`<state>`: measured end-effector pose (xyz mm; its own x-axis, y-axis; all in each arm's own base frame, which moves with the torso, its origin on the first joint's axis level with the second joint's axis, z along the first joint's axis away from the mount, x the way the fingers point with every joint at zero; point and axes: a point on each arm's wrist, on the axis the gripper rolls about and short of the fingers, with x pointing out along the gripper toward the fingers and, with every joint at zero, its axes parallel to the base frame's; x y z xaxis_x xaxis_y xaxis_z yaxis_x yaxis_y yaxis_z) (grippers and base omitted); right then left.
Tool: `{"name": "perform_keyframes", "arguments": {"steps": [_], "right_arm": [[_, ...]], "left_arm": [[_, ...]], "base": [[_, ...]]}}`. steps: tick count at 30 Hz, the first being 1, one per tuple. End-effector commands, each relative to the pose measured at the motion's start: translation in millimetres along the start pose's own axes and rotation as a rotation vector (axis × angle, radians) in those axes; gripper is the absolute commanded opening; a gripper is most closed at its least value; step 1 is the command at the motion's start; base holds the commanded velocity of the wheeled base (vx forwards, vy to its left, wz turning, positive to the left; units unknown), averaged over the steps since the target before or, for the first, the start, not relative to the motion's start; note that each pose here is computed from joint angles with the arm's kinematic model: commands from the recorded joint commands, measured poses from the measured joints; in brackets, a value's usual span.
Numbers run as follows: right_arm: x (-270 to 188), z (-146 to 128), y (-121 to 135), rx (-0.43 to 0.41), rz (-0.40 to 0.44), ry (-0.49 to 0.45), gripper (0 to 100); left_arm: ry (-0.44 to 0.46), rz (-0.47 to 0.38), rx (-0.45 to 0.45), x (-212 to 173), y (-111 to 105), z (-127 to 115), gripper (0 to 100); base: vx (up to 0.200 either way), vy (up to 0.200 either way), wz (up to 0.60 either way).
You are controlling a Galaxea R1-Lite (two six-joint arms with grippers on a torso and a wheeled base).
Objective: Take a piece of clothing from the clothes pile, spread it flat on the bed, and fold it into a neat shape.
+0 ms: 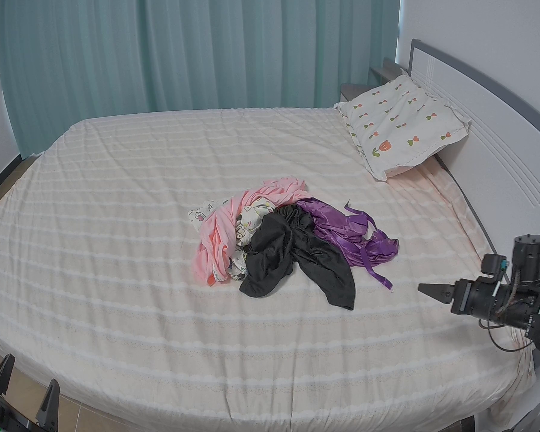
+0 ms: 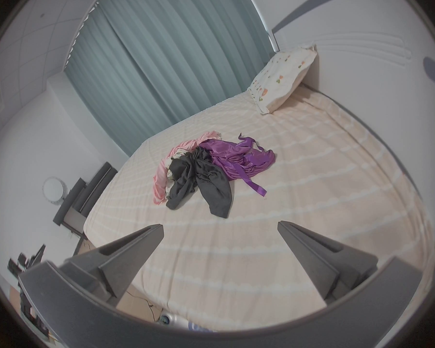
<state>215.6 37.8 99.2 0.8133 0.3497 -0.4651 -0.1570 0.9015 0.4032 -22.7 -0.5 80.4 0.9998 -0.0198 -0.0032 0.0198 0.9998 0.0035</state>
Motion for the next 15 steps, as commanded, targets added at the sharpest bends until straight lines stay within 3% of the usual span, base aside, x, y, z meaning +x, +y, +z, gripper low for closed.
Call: {"name": "perform_keyframes", "arguments": {"steps": [1,15], "right_arm": [[91.3,-22.7,-4.5,0.090,-0.022,0.068,100],[192.0,-44.8,-2.6,0.100,-0.051,0.073,100]], "left_arm": [[0.004,0.000,-0.001,0.3,0.0,-4.2,100],[0.004,0.001,-0.001,0.3,0.0,-4.2,100]], "base": [[0.000,0.000,0.00],[0.000,0.000,0.00]]}}
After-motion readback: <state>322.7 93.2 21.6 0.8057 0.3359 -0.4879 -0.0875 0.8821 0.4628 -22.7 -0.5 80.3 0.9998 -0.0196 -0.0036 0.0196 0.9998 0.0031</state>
